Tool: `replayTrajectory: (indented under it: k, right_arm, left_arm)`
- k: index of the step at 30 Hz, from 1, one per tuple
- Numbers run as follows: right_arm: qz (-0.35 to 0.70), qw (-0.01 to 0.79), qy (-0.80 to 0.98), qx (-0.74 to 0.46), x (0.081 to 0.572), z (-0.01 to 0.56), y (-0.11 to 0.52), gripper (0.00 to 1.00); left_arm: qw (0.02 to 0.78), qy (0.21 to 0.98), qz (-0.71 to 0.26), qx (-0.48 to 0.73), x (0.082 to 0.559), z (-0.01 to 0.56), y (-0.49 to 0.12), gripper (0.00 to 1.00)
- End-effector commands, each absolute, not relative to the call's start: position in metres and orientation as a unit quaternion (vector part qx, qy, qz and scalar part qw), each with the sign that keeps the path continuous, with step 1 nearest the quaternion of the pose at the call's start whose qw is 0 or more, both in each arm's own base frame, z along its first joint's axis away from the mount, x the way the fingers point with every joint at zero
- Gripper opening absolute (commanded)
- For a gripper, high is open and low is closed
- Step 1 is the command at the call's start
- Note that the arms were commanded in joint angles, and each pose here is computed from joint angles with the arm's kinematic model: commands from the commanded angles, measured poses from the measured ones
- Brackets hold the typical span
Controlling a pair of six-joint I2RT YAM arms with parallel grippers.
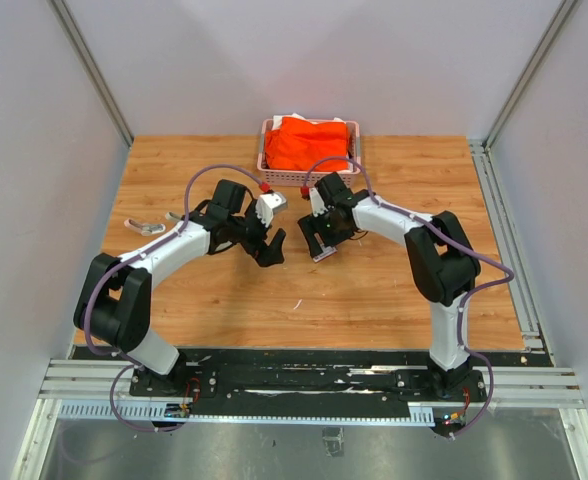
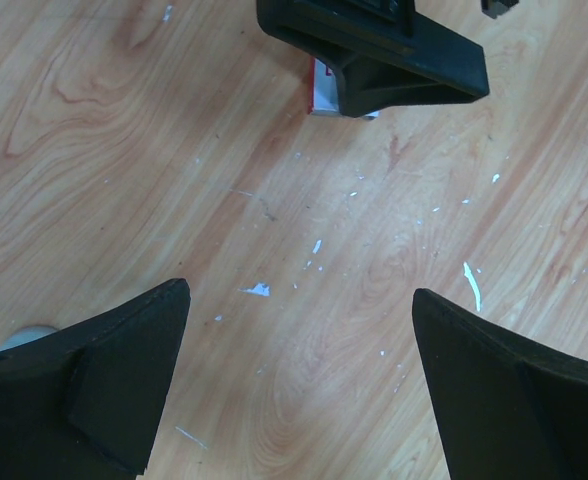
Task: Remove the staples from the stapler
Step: Move the staple box to the center of the board.
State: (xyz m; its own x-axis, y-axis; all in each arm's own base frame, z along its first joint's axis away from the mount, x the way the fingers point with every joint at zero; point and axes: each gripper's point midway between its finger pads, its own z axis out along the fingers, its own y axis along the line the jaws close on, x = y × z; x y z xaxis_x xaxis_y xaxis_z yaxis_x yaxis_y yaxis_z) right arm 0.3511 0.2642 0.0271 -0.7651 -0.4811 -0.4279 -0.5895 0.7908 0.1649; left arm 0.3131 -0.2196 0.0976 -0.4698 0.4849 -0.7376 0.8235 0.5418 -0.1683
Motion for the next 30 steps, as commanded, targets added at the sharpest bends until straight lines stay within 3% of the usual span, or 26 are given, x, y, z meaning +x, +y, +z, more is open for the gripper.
replayTrajectory:
  k: [1,9,20,30]
  right_arm:
    - [0.126,0.168,0.928,-0.308,0.335,0.017,0.267,0.76]
    - [0.117,0.160,0.929,-0.313,0.335,0.013,0.266,0.76]
    - [0.118,0.174,0.923,-0.322,0.339,0.024,0.268,0.58]
    - [0.115,0.200,0.914,-0.334,0.352,0.046,0.266,0.73]
  left_arm:
    - [0.343,0.821,-0.247,0.384,0.324,0.098,-0.216,0.98]
    - [0.337,0.824,-0.245,0.383,0.322,0.092,-0.215,0.98]
    - [0.326,0.826,-0.256,0.382,0.321,0.085,-0.218,0.98]
    - [0.325,0.823,-0.260,0.386,0.319,0.086,-0.219,0.98]
